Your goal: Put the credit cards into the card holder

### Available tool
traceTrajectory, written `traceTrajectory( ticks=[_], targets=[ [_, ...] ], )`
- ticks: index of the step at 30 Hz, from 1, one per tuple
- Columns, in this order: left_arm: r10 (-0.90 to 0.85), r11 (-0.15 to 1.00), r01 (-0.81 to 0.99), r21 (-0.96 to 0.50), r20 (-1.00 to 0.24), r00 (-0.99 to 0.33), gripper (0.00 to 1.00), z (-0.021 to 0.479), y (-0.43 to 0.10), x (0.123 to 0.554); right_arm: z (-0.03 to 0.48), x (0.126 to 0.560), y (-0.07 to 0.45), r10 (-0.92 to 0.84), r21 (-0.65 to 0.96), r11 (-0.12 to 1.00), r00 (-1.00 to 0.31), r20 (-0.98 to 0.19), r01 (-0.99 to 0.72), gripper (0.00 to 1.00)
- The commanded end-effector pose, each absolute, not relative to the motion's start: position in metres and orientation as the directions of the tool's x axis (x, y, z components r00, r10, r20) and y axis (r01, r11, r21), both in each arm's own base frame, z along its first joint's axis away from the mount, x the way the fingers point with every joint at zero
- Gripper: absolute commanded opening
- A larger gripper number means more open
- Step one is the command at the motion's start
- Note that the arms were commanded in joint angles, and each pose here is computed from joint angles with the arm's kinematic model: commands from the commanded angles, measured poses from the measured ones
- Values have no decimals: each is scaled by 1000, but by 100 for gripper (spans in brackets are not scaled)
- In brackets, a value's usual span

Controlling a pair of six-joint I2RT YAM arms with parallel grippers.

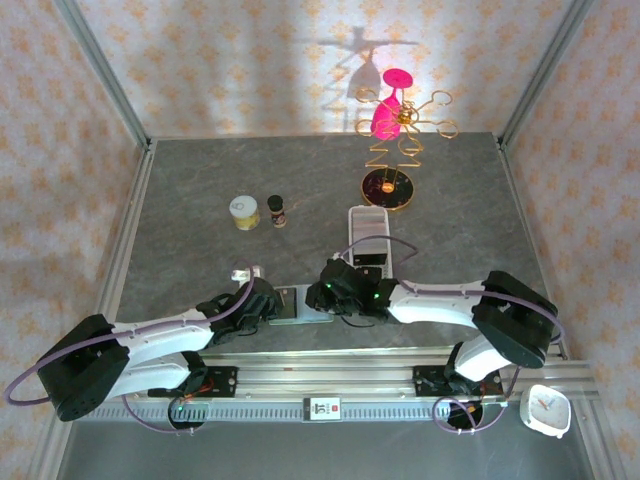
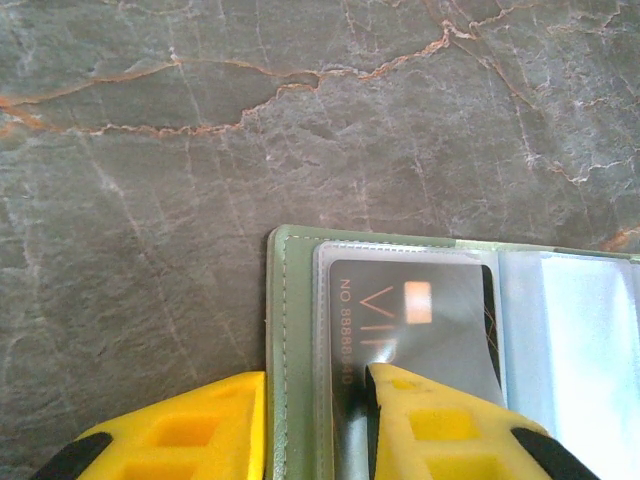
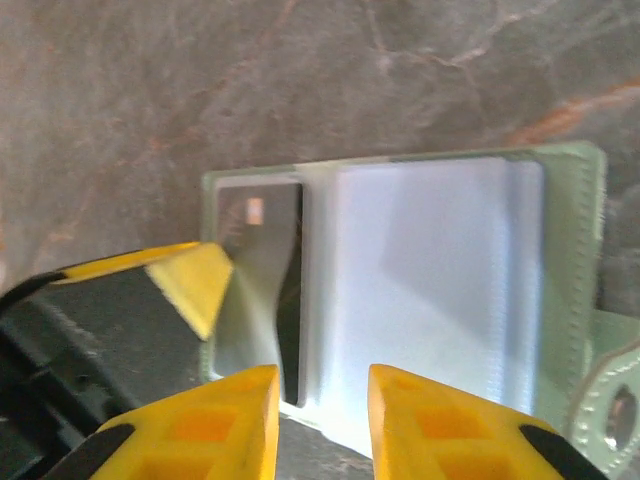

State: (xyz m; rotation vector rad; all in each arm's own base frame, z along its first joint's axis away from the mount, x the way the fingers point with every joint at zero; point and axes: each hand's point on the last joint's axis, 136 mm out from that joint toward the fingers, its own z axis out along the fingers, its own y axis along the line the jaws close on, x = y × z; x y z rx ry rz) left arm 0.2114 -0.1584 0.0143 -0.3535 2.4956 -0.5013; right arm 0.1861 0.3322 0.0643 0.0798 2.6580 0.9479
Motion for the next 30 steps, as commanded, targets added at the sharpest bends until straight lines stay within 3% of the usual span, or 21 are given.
traceTrajectory(
  ticks=[1, 13, 19, 26, 30],
  targets=[
    [-299, 929, -158, -336, -423, -855, 29, -10, -146, 193, 47, 182, 321, 160, 579, 815, -951, -265, -24, 30],
    [-328, 902, -153, -404, -409, -852, 30, -4, -154, 192, 24, 177, 331, 120, 556, 831, -969, -216, -21, 34],
    [-358, 881, -160, -445, -407, -840, 35, -1, -154, 190, 34, 180, 355, 112, 615, 787, -970, -215, -45, 35],
    [-420, 855, -193, -482, -425, -802, 44, 8, -147, 192, 43, 185, 378, 113, 661, 748, -971, -212, -58, 34],
    [-463, 842, -229, -487, -436, -772, 54, 10, -138, 193, 46, 186, 384, 125, 687, 725, -970, -207, -53, 32]
  ],
)
